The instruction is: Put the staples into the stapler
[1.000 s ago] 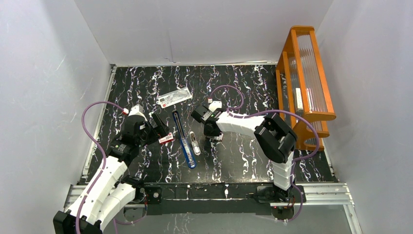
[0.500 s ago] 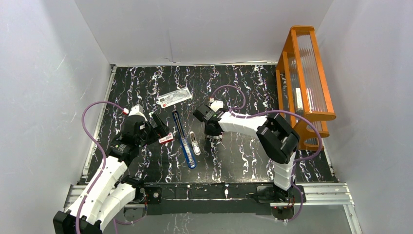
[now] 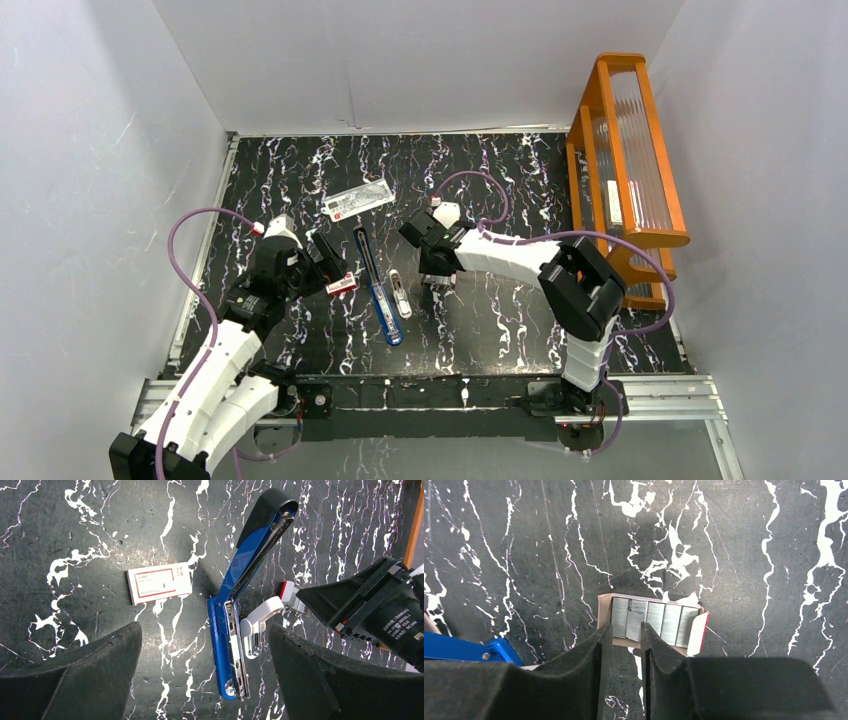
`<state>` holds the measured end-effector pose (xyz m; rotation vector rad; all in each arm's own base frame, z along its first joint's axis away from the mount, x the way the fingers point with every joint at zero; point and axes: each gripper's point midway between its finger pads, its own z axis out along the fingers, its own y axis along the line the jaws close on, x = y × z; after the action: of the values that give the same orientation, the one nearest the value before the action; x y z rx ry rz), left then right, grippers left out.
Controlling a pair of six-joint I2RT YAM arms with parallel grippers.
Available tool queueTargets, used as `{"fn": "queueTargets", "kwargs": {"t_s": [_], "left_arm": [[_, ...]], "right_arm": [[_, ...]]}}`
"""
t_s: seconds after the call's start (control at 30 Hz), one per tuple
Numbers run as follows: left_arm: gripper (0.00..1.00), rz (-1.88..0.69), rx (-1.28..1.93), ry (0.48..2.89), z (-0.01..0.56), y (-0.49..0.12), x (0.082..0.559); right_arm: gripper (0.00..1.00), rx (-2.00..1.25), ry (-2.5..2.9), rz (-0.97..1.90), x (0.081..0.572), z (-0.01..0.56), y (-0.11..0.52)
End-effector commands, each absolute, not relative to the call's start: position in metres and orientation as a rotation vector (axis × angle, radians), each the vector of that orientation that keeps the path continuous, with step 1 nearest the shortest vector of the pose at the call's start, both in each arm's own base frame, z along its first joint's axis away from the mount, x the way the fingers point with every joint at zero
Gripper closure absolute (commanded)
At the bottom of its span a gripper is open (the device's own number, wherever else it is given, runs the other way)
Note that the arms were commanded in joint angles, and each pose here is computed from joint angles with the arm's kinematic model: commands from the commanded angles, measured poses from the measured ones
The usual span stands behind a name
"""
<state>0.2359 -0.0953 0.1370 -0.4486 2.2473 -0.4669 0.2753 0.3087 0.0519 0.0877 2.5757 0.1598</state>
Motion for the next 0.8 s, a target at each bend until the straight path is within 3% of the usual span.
{"fn": "queueTargets", "kwargs": {"t_s": [0.0,0.23,0.77], "left_arm": [[0.06,-0.447,-0.442,2.242,0.136,-0.092,0.236],[0.06,-0.446,-0.441,2.240,0.137,-0.092,0.236],[0.06,-0.448,-0.440,2.239,0.137,-0.092,0.236]], "right_arm": [[0.62,0.071,2.586,0.123,0.278,0.050,0.309],[0.62,0.056,2.605,0.110,0.278,0.042,0.310],[0.80,0.044,2.615,0.135,0.278,0.043,0.317]]}}
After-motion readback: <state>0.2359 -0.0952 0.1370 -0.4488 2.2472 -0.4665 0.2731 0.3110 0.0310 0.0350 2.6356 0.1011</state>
